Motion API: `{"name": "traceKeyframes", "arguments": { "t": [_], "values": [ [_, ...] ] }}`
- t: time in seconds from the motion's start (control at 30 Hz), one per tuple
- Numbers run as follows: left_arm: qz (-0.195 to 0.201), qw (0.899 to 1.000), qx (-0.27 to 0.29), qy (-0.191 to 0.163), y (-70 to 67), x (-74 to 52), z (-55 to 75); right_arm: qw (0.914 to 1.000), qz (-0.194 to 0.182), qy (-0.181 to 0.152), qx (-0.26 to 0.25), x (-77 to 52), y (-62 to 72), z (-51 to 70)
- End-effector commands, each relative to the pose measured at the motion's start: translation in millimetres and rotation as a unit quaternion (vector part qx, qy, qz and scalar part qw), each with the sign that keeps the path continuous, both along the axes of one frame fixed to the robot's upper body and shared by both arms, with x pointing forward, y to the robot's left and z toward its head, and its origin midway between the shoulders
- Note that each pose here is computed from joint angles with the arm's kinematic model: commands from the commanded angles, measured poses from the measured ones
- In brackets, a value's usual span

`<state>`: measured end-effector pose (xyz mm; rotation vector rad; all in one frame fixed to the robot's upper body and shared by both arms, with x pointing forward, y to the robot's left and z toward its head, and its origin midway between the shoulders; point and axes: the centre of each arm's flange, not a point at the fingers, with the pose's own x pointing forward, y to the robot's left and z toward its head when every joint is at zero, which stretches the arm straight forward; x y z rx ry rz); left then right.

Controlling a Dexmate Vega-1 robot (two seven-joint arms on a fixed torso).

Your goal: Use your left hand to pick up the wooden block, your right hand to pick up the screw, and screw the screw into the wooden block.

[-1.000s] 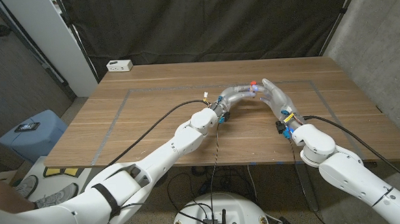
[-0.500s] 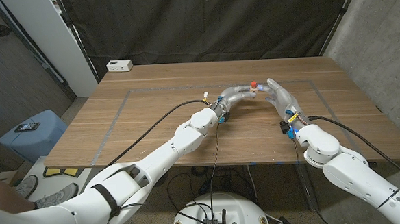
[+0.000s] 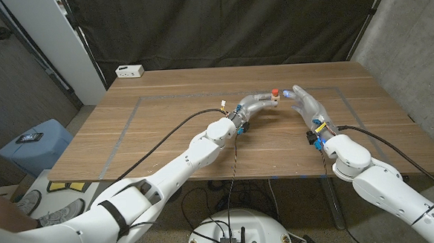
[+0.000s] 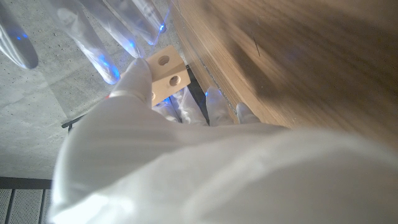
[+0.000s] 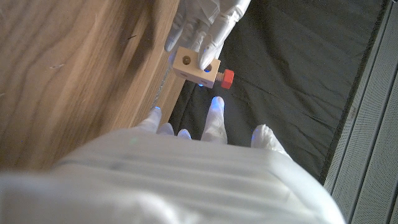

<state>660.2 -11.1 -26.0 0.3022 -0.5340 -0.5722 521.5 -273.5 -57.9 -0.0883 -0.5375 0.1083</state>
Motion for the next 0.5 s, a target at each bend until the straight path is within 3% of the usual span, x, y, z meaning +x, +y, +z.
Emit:
{"name": "traceKeyframes", "arguments": {
  "t": [0.03, 0.5],
  "values": [
    [0.002, 1.0, 0.001, 0.002, 0.9, -1.2, -1.2, 0.9998, 0.011, -0.007, -0.013, 7.9, -0.4, 6.2],
    [0.002, 1.0, 0.001, 0.002, 0.2, -1.4, -1.6, 0.9988, 0.032, -0.014, -0.035, 13.9, 6.0, 14.1]
  ]
}}
